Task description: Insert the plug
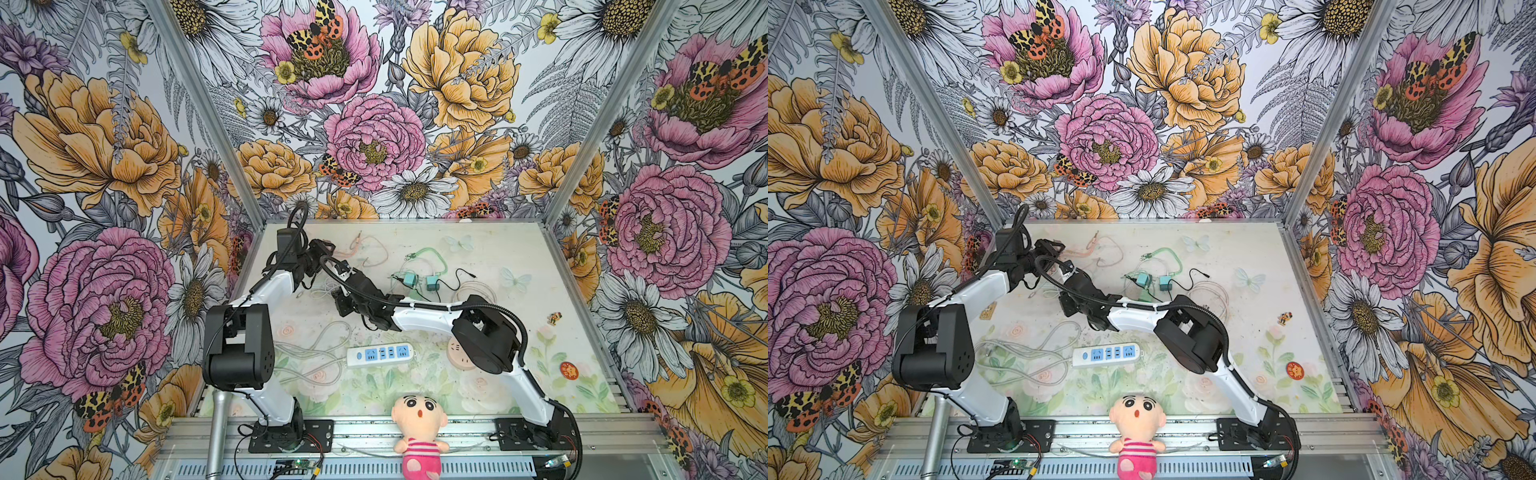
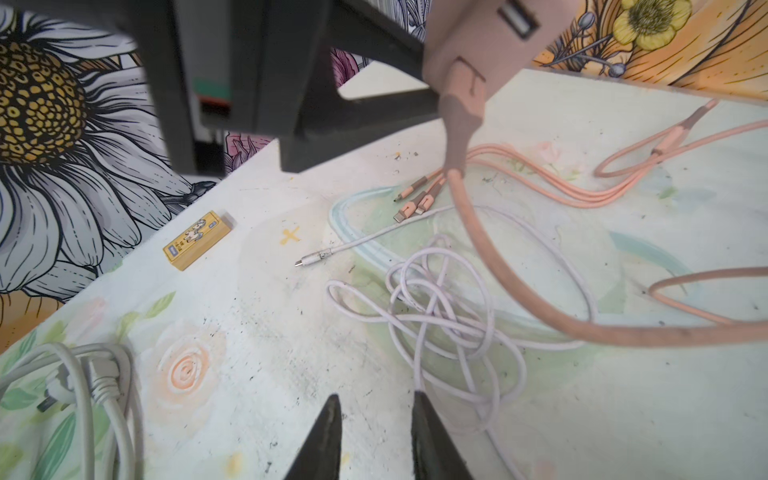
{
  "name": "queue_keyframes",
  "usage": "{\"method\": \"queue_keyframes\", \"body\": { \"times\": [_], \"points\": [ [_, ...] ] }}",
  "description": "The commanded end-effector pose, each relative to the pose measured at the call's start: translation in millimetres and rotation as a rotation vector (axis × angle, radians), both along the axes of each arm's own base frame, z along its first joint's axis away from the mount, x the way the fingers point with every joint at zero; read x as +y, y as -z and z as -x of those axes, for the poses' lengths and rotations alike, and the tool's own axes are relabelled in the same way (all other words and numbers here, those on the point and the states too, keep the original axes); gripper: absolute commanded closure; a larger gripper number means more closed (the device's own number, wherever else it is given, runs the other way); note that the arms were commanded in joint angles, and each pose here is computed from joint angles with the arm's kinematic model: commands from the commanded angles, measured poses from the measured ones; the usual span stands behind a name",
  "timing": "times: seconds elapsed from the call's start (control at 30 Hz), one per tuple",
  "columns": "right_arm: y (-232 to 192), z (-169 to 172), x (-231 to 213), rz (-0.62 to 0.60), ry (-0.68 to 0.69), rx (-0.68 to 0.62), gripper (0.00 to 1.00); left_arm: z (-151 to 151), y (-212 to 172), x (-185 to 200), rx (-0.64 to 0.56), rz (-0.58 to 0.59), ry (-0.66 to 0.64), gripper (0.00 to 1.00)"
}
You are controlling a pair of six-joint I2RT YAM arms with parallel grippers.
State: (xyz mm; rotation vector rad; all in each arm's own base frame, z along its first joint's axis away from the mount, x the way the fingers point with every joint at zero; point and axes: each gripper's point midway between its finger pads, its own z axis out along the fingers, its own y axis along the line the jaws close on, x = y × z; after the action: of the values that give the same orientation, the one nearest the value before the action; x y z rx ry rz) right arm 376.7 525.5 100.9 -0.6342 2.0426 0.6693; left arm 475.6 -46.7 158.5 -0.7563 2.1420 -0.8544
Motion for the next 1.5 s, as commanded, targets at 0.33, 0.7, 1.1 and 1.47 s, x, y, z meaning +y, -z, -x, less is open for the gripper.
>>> {"method": "queue_keyframes", "body": {
  "times": [0.33,0.7,1.1,1.47],
  "points": [
    [27.4,-49.4,16.5,-0.013,0.158,0.076,0.77,-1.2,-19.7,15.4,-0.042,-0.003,-0.035,0.62],
    [68.8,-45.4,-10.3,0.034,0.235,0.274,0.83,2.9,-28.1,15.1,-0.057,0.01,-0.044,0.62],
    [78.2,-52.6,-96.6,0.111,0.436,0.33,0.88,31.1,-33.7,19.3,-0.053,-0.012,-0.066,0.62],
    [63.4,-39.1,-174.5,0.173,0.563,0.321,0.9,46.7,-28.1,30.7,-0.015,-0.027,-0.12,0.63]
  ]
}}
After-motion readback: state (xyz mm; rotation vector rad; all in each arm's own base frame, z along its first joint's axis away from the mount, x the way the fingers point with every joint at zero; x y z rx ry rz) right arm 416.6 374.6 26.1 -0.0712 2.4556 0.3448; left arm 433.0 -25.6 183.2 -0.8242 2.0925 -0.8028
